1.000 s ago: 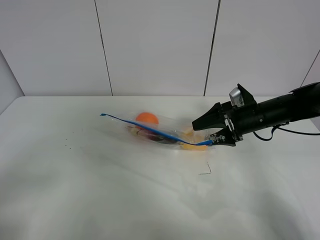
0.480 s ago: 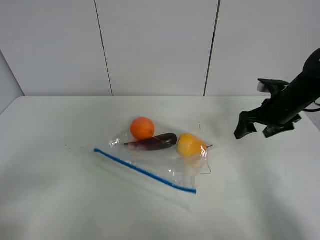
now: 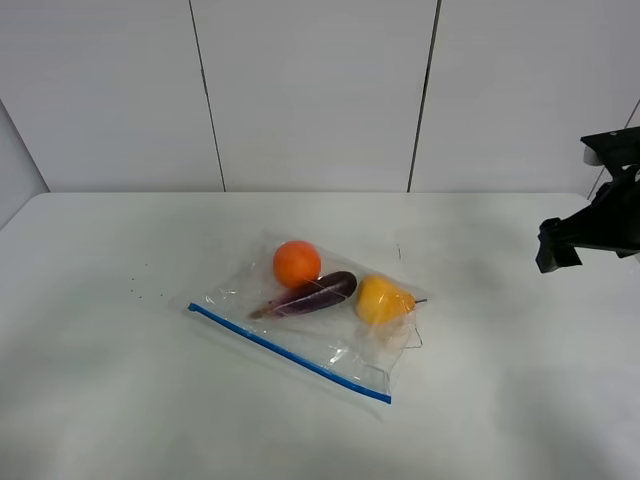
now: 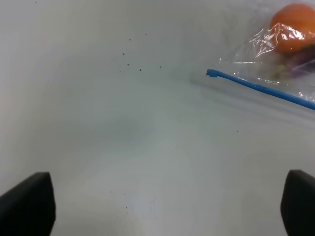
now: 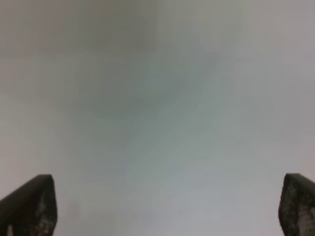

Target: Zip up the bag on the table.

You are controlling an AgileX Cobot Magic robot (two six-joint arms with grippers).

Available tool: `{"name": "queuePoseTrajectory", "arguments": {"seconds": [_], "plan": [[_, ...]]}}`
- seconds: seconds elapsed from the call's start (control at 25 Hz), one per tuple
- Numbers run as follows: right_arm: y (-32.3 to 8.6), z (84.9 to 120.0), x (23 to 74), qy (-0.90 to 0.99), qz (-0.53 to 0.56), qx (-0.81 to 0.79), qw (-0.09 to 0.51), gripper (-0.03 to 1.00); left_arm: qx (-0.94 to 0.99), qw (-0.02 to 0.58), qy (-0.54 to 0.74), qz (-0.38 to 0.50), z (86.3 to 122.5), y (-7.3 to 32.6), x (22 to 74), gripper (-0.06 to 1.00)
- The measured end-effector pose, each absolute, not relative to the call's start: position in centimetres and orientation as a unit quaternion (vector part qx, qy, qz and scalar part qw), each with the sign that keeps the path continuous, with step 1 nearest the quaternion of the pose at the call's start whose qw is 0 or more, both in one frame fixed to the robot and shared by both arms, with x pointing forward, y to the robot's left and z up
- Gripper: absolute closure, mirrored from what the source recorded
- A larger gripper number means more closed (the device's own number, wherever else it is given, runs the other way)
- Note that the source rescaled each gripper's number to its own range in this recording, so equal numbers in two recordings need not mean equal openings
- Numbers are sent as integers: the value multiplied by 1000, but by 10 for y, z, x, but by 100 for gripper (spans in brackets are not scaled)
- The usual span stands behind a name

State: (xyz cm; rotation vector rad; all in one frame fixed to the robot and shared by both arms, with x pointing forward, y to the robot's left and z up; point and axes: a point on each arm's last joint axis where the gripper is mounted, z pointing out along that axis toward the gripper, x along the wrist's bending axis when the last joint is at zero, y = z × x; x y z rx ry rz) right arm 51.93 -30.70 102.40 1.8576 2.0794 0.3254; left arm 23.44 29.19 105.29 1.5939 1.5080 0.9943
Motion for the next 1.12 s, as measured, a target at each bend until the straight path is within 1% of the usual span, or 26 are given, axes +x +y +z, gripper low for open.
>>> {"name": "queuePoseTrajectory", "arguments": {"seconds": [0.4,0.56,0.84,0.96,1.12], "plan": [[-306,1037,443,723,140,648,196,-3,617,359,585,385,1053,292,234,-5],[-304,1048,409,715,160,648,209,-3,617,359,585,385,1053,292,234,-5],[-300,1058,349,690,226,639,252,-3,617,359,585,385,1053,292,234,-5],[-299,1064,324,677,260,629,281,-3,617,359,585,385,1053,292,234,-5],[-298,1067,295,668,282,620,300,-3,617,359,585,385,1053,292,234,-5]]}}
